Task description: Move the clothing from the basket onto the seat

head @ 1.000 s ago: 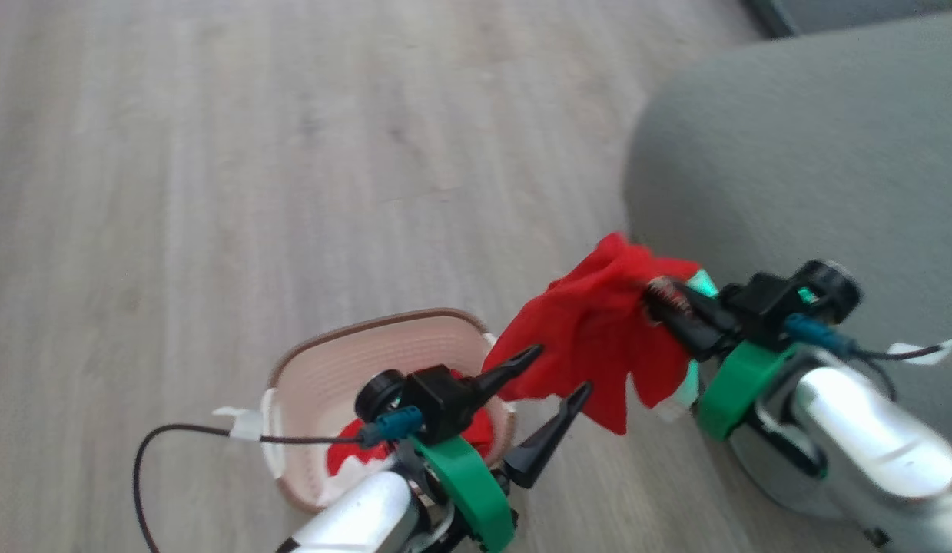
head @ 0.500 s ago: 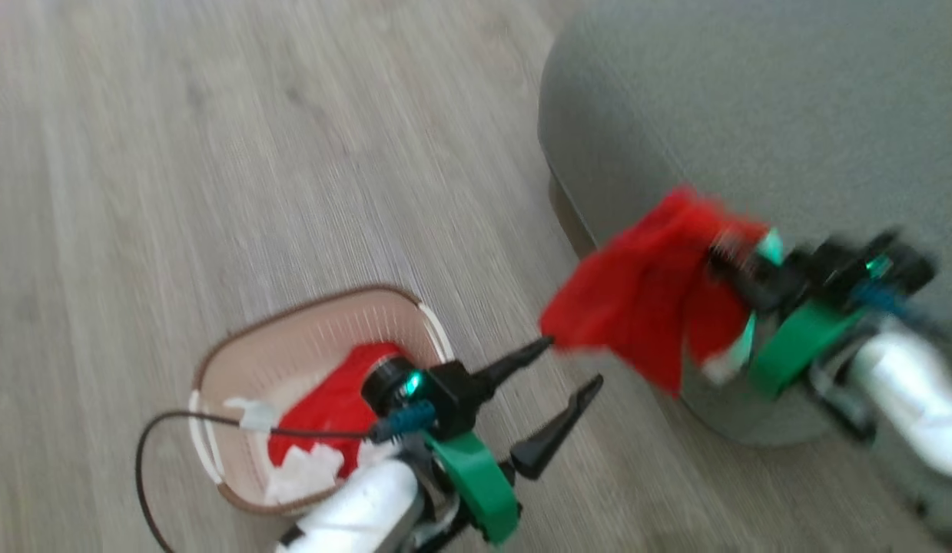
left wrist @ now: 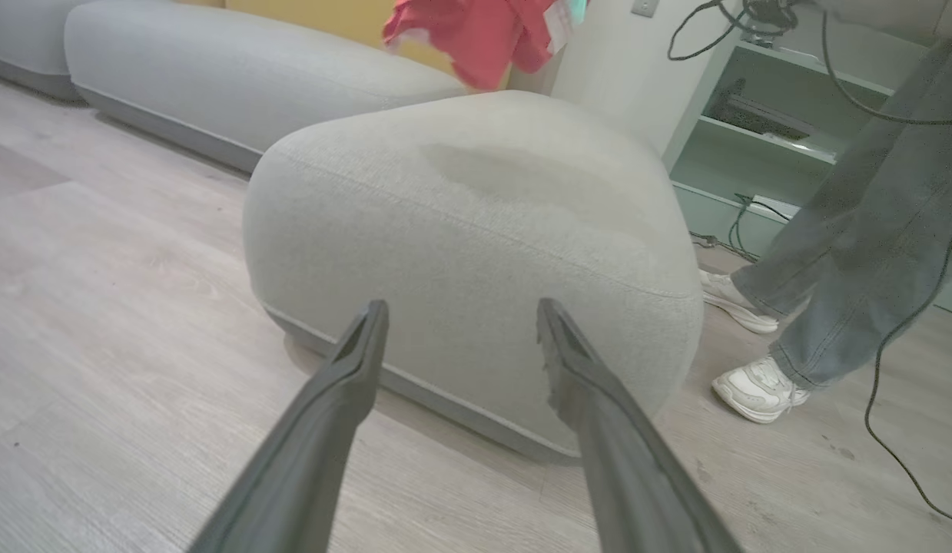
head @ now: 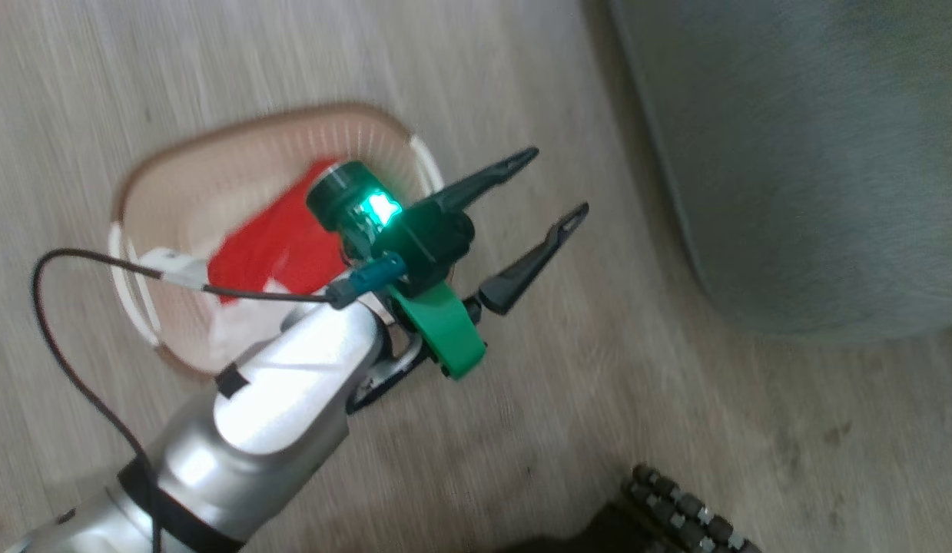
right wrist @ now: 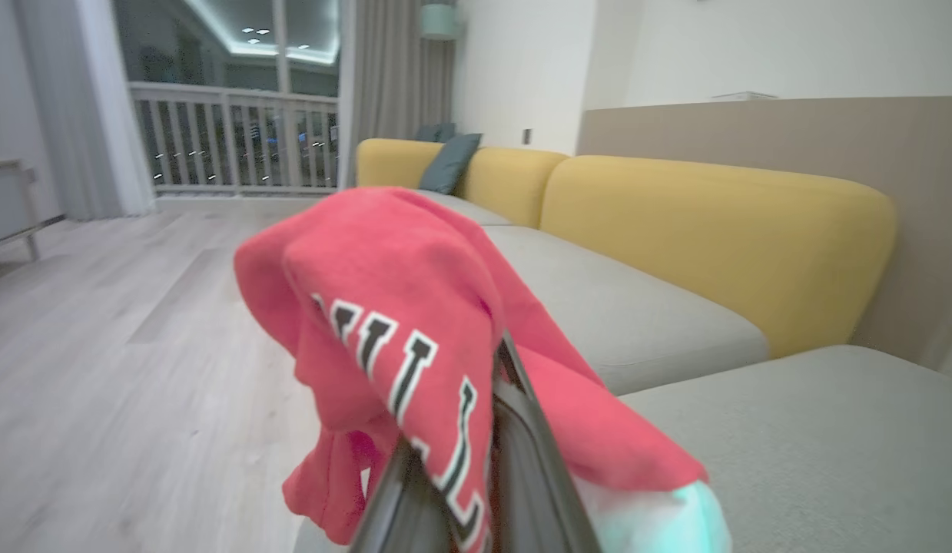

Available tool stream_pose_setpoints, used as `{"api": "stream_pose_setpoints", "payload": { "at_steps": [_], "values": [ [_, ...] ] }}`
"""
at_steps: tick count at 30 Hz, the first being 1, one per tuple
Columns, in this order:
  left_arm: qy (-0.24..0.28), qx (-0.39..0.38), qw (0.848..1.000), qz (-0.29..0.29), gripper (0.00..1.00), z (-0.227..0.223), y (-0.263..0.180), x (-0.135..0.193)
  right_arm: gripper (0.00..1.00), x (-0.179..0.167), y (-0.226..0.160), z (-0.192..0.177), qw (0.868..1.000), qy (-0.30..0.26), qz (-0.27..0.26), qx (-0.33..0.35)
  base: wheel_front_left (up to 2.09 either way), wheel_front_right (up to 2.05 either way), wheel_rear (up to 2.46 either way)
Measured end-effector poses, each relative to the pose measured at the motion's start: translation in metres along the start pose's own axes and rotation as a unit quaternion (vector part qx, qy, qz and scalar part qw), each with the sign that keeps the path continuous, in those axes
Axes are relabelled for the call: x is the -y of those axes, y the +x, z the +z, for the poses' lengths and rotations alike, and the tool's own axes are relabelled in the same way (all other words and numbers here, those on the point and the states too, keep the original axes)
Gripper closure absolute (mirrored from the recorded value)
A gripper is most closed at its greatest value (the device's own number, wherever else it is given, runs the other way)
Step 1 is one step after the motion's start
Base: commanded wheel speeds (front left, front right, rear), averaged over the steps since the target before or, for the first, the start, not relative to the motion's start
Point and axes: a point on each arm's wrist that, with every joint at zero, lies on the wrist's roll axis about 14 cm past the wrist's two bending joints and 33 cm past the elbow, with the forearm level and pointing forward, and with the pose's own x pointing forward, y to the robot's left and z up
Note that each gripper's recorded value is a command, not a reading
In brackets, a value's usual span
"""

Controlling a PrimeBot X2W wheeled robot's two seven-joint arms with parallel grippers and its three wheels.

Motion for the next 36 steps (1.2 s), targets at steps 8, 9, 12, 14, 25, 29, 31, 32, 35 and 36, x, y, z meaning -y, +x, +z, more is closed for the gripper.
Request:
{"api": "stream_pose_setpoints", "payload": {
  "at_steps": [8,9,12,14,25,29,31,32,35,36],
  "values": [
    [-0.043,-0.002,0.995,0.091,0.00,-0.045,-0.032,-0.066,1.00,0.038,0.047,-0.054,0.995,-0.013,-0.098,-0.014,0.00,0.00,0.00],
    [-0.045,-0.005,0.994,0.098,0.00,-0.050,-0.037,-0.070,1.00,0.042,0.051,-0.059,0.994,-0.012,-0.108,-0.014,0.00,0.00,0.00],
    [-0.051,-0.016,0.993,0.109,0.00,-0.064,-0.047,-0.075,1.00,0.049,0.058,-0.067,0.992,-0.006,-0.129,-0.007,0.00,0.00,0.00],
    [-0.058,-0.024,0.990,0.122,0.00,-0.077,-0.056,-0.083,1.00,0.055,0.061,-0.079,0.989,0.000,-0.150,-0.005,0.00,0.00,0.00],
    [-0.076,-0.053,0.982,0.162,0.00,-0.123,-0.080,-0.115,0.00,0.044,0.021,-0.190,0.978,-0.006,-0.174,-0.114,0.00,0.00,0.00],
    [-0.065,-0.046,0.983,0.167,0.00,-0.111,-0.079,-0.118,0.00,0.048,0.010,-0.183,0.977,-0.047,-0.153,-0.138,0.00,0.00,0.00],
    [-0.057,-0.041,0.983,0.169,0.00,-0.101,-0.077,-0.118,0.00,0.040,0.005,-0.181,0.978,-0.066,-0.125,-0.154,0.00,0.00,0.00],
    [-0.053,-0.039,0.983,0.172,0.00,-0.095,-0.077,-0.118,0.00,0.036,0.002,-0.178,0.978,-0.074,-0.111,-0.158,0.00,0.00,0.00],
    [-0.044,-0.034,0.982,0.180,0.00,-0.078,-0.077,-0.116,0.00,0.027,-0.012,-0.169,0.978,-0.090,-0.075,-0.170,0.00,0.00,0.00],
    [-0.044,-0.033,0.981,0.184,0.00,-0.072,-0.078,-0.115,0.00,0.026,-0.019,-0.165,0.979,-0.092,-0.065,-0.171,0.00,0.00,0.00]
  ]
}}
